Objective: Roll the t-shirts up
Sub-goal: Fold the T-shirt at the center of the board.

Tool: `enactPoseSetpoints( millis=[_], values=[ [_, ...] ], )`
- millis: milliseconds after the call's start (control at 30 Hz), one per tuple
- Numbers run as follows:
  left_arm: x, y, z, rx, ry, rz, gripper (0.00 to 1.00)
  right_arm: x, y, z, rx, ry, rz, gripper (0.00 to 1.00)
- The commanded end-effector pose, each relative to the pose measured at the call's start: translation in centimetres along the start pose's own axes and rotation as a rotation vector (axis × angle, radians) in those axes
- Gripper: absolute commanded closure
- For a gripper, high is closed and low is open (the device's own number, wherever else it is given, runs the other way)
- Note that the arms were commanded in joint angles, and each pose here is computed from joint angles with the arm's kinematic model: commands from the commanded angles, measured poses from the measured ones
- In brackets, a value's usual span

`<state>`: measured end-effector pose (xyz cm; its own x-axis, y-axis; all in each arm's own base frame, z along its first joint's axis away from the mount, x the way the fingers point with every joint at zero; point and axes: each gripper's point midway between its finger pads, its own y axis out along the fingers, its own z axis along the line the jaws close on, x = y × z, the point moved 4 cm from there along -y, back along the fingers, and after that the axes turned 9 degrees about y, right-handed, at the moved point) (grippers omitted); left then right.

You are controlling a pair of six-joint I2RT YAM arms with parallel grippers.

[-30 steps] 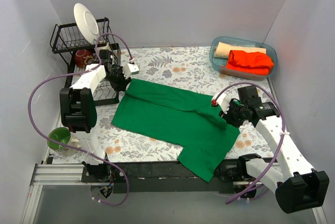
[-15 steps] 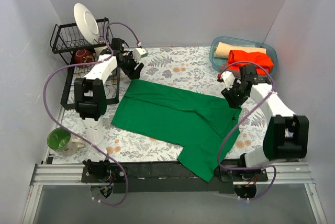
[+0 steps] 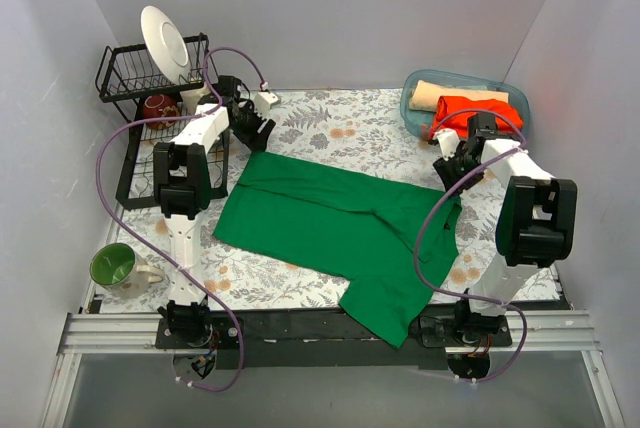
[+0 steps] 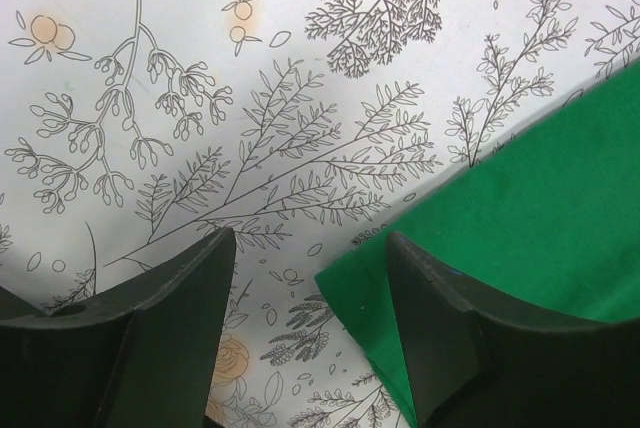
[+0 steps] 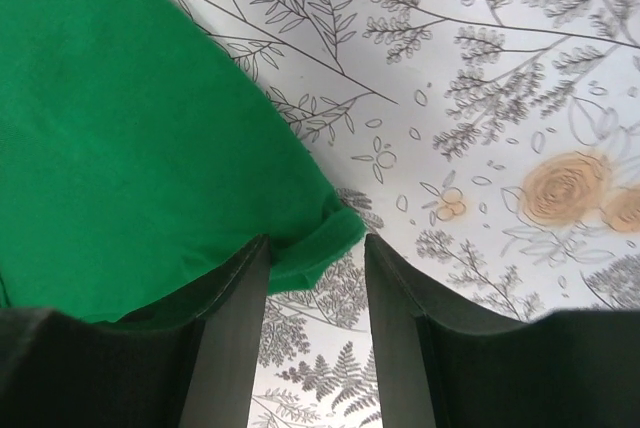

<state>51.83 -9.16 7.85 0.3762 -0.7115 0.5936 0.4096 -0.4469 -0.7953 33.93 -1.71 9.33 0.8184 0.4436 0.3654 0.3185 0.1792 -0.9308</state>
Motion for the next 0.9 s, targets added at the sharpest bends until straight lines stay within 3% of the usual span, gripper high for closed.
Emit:
enactPoseSetpoints(
  millis=[0, 567, 867],
  values=[
    [1.0, -0.9, 0.9, 0.041, -0.022, -0.018, 0.39, 0.2, 1.1, -0.6, 0.017, 0.021, 0.021, 0.50],
    [0.5, 0.9, 1.2, 0.011, -0.060, -0.001, 0.35, -2.0, 3.5, -2.7, 0.019, 0.067, 0.096, 0.57],
    [1.7, 0.2, 1.2, 0.021, -0.070, -0.046, 0.36, -2.2, 3.8, -4.8, -0.111, 0.051, 0.105, 0.66]
  ],
)
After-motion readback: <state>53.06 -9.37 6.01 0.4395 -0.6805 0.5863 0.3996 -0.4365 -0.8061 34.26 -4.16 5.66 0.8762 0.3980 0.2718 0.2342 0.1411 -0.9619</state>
